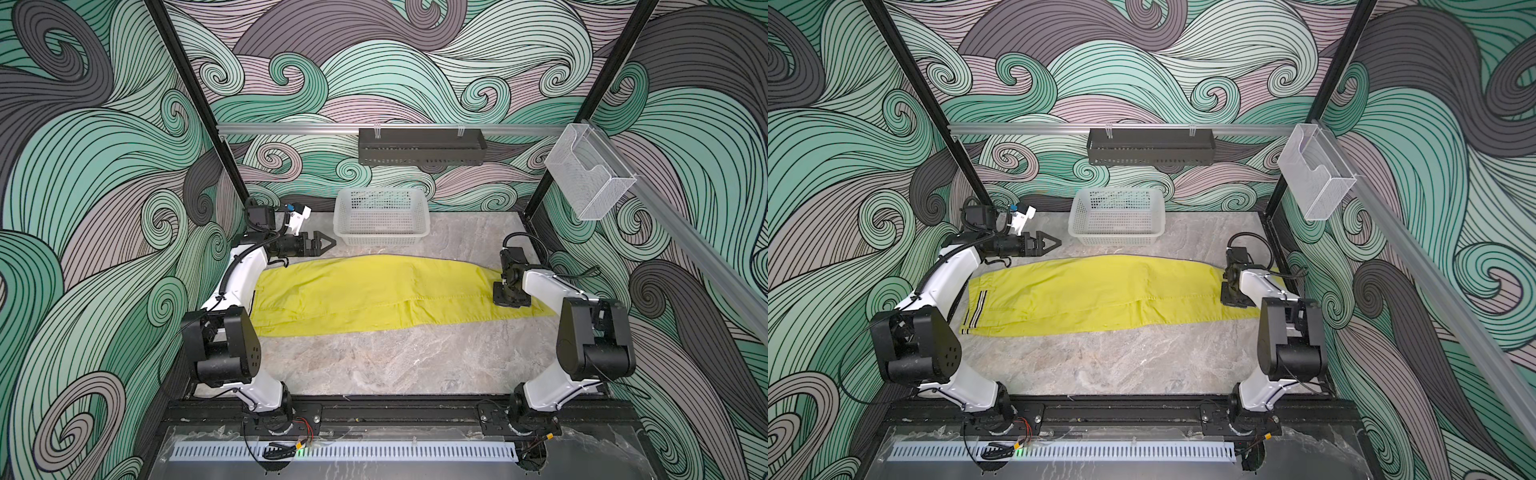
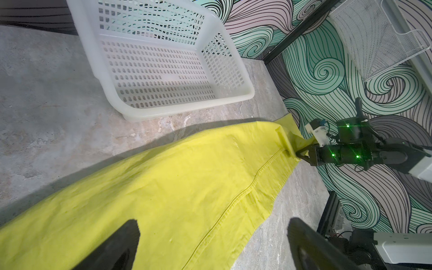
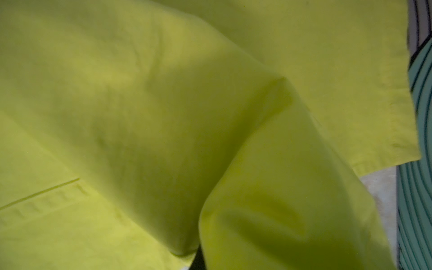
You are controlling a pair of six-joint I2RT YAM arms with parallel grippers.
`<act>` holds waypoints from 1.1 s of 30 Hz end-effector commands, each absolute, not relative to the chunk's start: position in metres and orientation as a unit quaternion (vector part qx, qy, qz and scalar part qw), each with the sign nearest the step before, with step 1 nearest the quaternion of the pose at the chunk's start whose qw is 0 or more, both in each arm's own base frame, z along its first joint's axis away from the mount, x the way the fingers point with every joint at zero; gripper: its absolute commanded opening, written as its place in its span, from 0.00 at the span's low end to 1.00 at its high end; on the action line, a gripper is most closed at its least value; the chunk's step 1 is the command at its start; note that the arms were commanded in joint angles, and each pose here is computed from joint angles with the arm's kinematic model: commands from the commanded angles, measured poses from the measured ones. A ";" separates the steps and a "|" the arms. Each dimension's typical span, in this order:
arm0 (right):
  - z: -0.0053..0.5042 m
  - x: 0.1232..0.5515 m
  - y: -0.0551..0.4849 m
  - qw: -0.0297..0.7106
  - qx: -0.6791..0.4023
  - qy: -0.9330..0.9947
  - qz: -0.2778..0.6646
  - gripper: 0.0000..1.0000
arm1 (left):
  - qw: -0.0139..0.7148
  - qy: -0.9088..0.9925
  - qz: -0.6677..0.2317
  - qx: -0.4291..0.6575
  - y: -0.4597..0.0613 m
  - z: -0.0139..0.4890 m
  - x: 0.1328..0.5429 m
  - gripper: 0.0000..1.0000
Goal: Roll up the long pants
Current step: Fold the long pant at the center of the board.
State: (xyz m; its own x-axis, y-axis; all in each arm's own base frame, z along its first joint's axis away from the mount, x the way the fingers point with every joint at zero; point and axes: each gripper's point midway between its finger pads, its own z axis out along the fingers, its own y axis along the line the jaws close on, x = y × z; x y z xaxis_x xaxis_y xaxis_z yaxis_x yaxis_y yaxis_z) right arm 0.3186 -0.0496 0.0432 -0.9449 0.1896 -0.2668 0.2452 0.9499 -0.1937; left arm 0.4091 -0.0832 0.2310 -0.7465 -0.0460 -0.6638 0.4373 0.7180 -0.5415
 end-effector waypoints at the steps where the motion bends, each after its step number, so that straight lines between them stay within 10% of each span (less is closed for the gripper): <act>1: 0.040 0.288 -0.038 0.072 0.151 0.982 -0.084 0.31 | 0.345 0.857 -0.364 0.115 -0.084 0.238 0.409 0.98; 12: 0.106 0.246 0.070 0.123 0.195 0.938 0.260 0.57 | 0.341 0.871 -0.335 0.116 -0.077 0.231 0.408 0.99; 19: 0.101 0.230 0.017 0.208 0.505 0.776 0.317 0.59 | 0.339 0.871 -0.339 0.111 -0.077 0.229 0.413 0.99; 33: 0.186 0.298 -0.152 0.323 0.395 0.857 -0.073 0.59 | 0.318 0.881 -0.335 0.106 -0.074 0.212 0.417 0.99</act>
State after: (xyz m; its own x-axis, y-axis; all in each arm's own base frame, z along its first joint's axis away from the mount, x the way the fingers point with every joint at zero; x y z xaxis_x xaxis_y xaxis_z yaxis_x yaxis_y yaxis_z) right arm 0.3017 -0.1097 0.1827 -0.3870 0.7864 -0.4816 0.6979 0.5911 0.4044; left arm 0.4146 -0.0769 0.2109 -0.7734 -0.0376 -0.6328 0.3980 0.7482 -0.5308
